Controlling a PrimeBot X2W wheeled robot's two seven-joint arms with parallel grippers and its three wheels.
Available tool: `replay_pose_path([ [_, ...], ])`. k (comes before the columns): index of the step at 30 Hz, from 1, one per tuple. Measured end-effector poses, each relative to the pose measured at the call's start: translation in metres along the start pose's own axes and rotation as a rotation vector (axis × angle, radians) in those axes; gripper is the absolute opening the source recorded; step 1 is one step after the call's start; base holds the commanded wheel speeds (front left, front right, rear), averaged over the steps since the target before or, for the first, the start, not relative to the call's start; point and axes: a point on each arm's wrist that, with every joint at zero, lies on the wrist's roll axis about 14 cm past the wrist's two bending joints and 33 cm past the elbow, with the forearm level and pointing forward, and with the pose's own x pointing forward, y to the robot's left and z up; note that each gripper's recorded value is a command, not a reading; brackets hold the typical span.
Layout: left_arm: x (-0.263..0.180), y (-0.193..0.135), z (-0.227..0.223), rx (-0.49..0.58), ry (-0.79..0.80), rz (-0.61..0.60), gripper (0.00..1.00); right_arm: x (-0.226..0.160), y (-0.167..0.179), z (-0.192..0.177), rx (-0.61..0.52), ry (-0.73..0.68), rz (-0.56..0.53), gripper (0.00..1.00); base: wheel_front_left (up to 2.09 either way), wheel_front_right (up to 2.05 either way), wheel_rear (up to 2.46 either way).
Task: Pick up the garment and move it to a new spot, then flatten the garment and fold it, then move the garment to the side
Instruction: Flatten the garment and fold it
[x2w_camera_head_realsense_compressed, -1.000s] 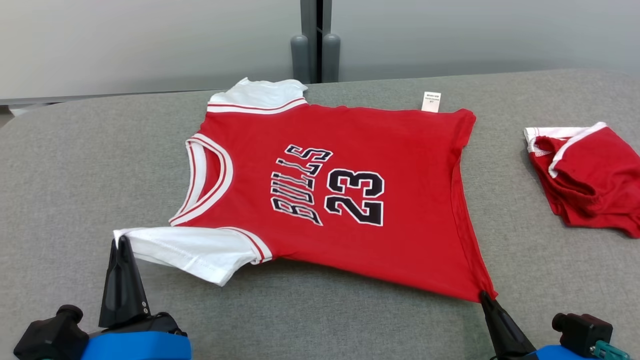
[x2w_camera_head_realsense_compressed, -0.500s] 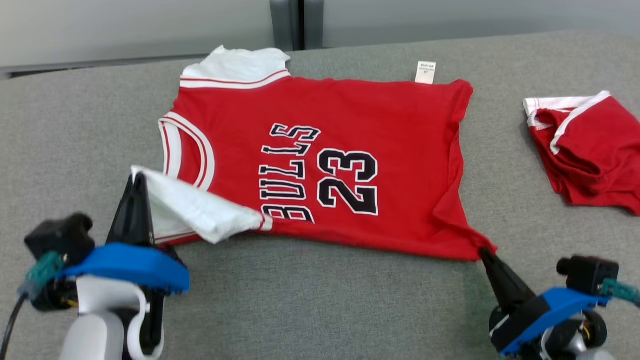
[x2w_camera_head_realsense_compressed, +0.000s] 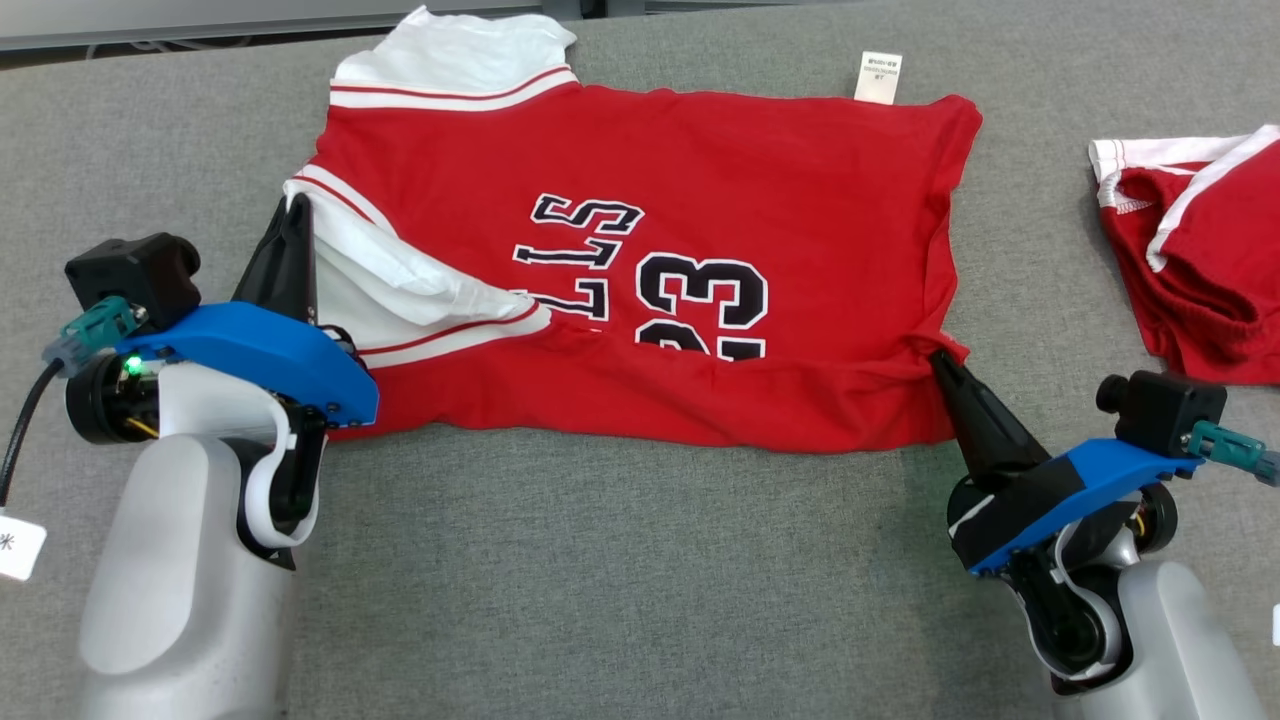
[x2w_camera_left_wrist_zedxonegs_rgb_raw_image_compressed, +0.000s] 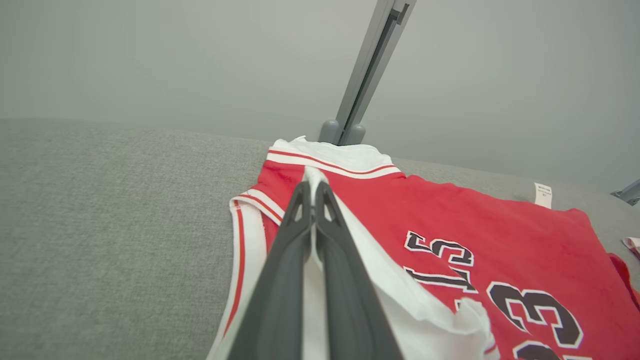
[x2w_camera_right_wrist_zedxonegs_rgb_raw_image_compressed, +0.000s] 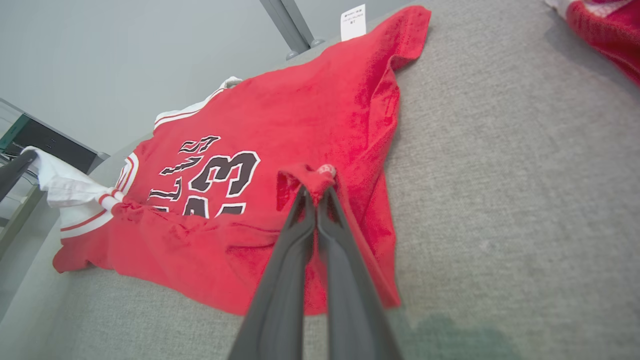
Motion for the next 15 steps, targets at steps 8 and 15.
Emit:
replay_pose_path([
  [8, 0.005, -0.001, 0.004, 0.058, -0.098, -0.008, 1.0, 0.003, -0.001, 0.021, -0.142, -0.167, 0.017, 1.0, 0.0, 0.0, 0.0],
  [15, -0.024, 0.006, 0.013, 0.149, -0.252, 0.061, 1.0, -0.022, -0.004, 0.058, -0.358, -0.376, 0.011, 1.0, 0.0, 0.0, 0.0],
])
